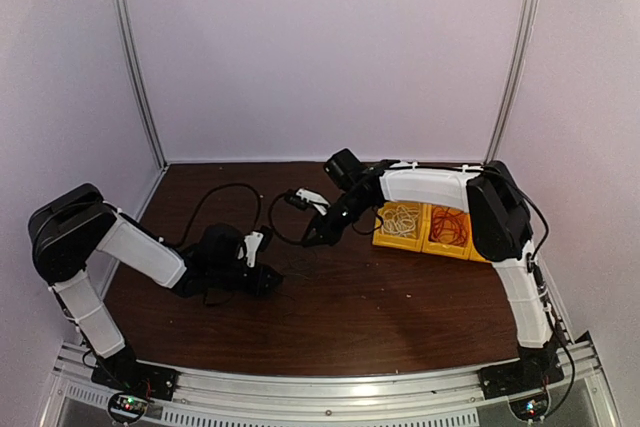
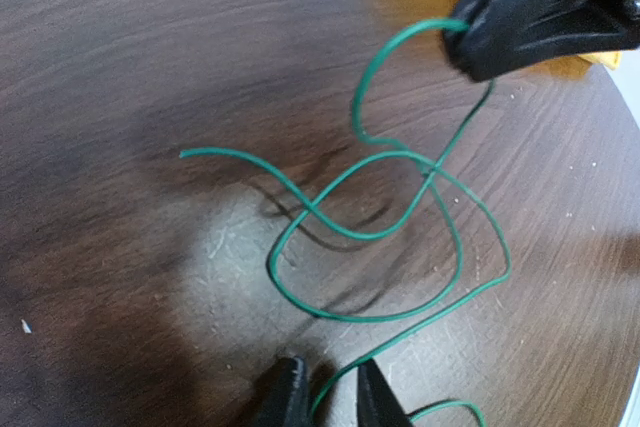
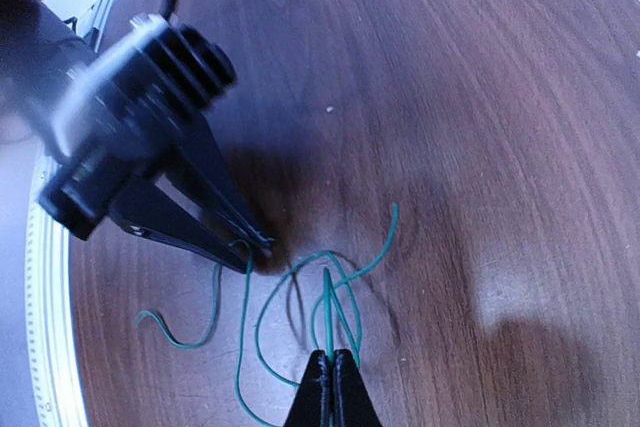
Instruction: Untangle the cables
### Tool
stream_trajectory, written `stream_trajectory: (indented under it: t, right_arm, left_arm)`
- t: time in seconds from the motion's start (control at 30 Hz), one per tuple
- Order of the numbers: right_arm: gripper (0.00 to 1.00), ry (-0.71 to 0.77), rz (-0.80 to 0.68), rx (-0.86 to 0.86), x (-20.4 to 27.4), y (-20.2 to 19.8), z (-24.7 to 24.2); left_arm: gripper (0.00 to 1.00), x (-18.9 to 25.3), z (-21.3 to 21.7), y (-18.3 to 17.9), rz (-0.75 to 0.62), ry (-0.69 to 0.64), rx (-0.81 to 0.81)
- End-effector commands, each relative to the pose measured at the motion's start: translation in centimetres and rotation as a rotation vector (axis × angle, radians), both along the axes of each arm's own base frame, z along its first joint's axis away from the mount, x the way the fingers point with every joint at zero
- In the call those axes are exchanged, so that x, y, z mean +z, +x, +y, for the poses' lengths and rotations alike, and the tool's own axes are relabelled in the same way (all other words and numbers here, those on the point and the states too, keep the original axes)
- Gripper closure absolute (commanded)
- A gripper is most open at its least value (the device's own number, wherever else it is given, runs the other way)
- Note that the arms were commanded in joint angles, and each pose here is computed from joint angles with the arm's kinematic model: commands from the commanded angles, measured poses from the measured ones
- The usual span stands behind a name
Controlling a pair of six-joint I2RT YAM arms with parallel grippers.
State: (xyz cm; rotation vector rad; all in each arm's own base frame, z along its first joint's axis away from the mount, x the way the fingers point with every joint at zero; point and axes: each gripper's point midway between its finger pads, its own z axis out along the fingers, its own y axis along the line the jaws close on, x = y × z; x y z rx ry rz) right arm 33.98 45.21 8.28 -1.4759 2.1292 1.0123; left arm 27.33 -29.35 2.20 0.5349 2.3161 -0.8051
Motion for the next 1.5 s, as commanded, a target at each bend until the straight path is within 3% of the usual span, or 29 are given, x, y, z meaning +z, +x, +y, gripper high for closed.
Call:
stream_trajectory:
  t: [0.0,0.17,0.6,0.73,0.87,1.13,1.47]
  right_arm:
    - [1.00,0.131,-0.127,0.016,10.5,-0.3,0.2]
    - [1.00,0.191,-0.213,-0.008,16.6,-0.2,-1.5]
    - [1.00,0.313,-0.420,-0.203,29.3,2.8,-10.7]
    - [1.00,0.294,-0.475,-0.293,30.8,4.0,-14.2]
    - [1.00,0.288,-0.500,-0.383,32.1,4.8,-18.9]
    - [1.00,0.204,-0.649,-0.594,35.0,4.7,-27.6]
    - [1.00,0.103,-0.687,-0.841,36.1,4.7,-37.2]
  left_arm:
    - [0.88,-2.6,0.5,-0.9,0.044,0.060,-0.032]
    - [1.00,-2.9,0.4,-0.8,0.044,0.068,-0.042]
    - [1.00,-2.3,-0.2,-0.8,0.024,0.040,-0.064]
    - [0.70,0.9,-1.7,-0.7,-0.049,-0.034,-0.118]
    - [0.59,4.4,-2.5,-0.7,-0.146,-0.100,-0.158]
    - [0.57,6.0,-3.0,0.9,-0.196,-0.086,-0.132]
    - [0.58,4.1,-3.3,2.3,-0.163,-0.039,-0.090]
